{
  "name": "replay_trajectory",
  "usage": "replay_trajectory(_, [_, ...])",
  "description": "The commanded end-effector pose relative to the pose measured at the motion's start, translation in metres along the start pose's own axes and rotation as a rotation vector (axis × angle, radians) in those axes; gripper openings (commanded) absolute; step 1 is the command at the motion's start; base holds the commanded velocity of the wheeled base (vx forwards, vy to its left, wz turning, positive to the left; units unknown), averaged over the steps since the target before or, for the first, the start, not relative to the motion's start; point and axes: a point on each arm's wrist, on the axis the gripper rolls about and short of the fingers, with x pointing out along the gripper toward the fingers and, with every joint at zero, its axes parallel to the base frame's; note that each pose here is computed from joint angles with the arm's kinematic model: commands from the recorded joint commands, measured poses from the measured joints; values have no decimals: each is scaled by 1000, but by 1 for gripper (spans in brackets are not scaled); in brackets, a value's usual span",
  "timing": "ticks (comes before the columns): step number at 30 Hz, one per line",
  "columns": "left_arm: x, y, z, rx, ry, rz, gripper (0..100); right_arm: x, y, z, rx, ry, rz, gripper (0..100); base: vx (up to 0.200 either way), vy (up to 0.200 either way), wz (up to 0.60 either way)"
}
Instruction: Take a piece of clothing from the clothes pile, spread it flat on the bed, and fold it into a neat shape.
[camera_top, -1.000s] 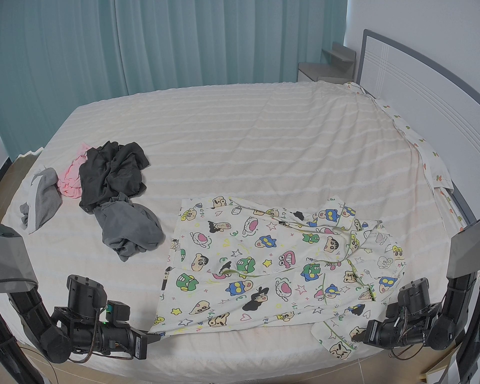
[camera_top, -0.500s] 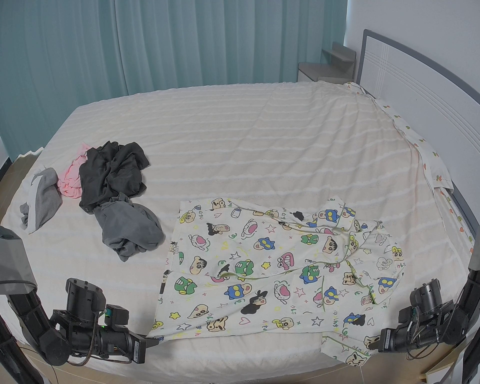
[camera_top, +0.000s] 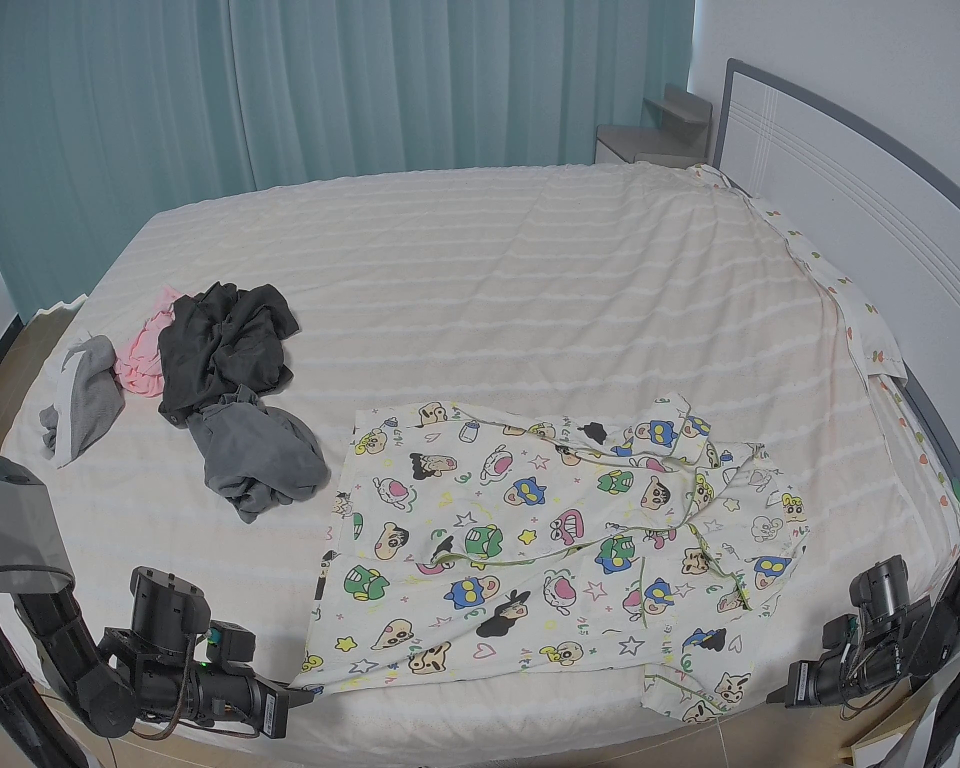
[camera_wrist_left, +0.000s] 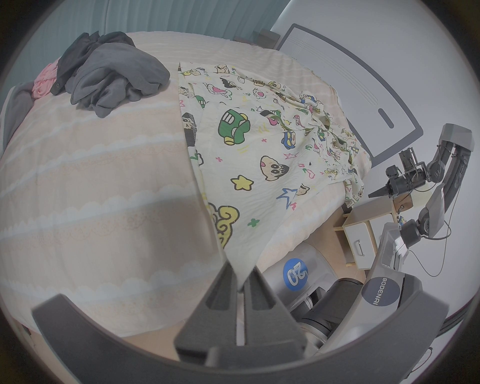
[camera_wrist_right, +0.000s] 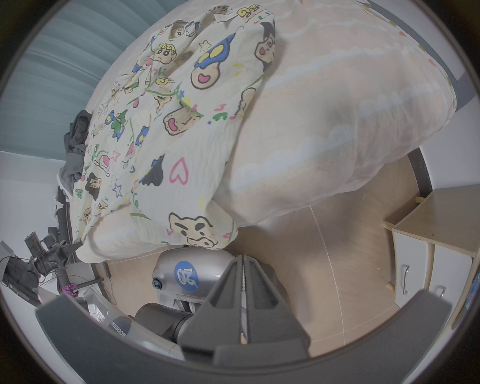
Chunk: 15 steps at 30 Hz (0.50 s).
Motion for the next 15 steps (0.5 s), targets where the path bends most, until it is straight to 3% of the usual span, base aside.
replay_trajectory(1, [0, 0, -1, -3, 8, 1, 0, -4, 0, -4, -2, 0, 22, 0, 0, 0, 0])
replay_trajectory(5, [1, 0, -1, -2, 4, 0, 0, -5, 3, -4, -16, -1, 52, 0, 0, 0, 0])
replay_trajectory(6, [1, 0, -1, -2, 4, 0, 0, -4, 4, -4, -27, 6, 60, 100, 0, 0, 0])
replay_trajectory(15, [1, 0, 0, -3, 3, -1, 0, 6, 21, -6, -117, 45, 92, 100, 0, 0, 0])
